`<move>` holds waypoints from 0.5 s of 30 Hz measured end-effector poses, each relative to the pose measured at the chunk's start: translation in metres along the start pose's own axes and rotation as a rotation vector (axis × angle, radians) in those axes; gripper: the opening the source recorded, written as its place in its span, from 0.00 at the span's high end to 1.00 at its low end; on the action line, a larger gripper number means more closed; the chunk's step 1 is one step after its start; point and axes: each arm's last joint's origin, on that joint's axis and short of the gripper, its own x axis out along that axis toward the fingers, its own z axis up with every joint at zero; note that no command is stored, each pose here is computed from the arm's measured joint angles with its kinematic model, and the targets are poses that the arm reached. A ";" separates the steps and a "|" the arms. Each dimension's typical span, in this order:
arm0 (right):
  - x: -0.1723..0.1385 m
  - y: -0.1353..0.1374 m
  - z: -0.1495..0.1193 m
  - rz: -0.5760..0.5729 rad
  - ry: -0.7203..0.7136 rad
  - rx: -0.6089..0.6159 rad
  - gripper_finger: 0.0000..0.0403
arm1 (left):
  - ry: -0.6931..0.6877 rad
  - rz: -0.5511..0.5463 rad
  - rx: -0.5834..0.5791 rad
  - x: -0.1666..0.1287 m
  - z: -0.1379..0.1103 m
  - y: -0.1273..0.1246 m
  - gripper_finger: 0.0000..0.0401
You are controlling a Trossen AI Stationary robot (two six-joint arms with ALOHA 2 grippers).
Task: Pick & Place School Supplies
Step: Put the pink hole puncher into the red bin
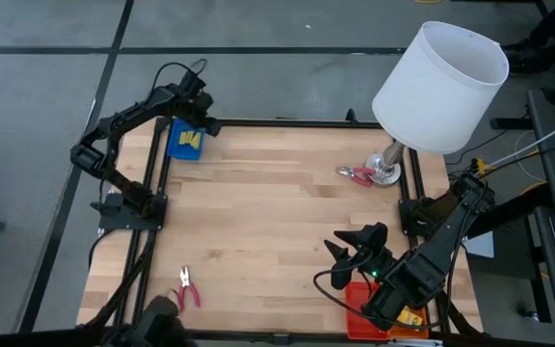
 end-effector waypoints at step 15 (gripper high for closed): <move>0.000 0.000 0.000 0.000 0.000 -0.003 0.56 | 0.330 -0.352 0.712 -0.029 -0.108 -0.166 0.59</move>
